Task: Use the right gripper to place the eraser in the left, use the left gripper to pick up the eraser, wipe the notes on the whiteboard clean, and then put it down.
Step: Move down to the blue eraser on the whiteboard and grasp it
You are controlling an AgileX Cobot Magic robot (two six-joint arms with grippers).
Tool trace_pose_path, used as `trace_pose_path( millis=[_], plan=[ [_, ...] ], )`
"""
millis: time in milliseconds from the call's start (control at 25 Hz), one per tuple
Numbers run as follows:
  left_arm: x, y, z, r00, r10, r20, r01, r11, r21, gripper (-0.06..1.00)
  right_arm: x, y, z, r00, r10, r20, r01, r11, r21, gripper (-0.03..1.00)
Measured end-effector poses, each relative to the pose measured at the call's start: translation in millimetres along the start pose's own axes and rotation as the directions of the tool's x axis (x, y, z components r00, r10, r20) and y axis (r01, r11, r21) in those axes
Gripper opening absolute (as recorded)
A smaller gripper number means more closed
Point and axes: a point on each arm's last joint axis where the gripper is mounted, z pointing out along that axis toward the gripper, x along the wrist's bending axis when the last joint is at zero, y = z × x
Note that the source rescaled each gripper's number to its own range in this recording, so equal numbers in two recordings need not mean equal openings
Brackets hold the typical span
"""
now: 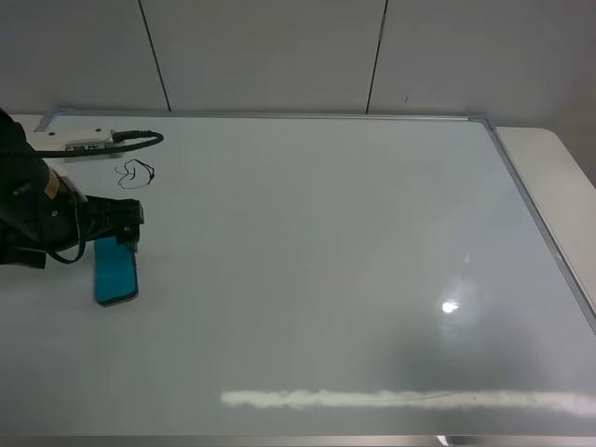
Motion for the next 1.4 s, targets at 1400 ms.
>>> trace_pose_path(
  millis=[1400],
  plan=[
    [-3, 3, 52, 0.999, 0.041, 0.032, -0.043, 0.997, 0.058, 1.00, 0, 0, 0, 1.000, 0.000, 0.000, 0.000, 1.000, 0.000, 1.00]
  ],
)
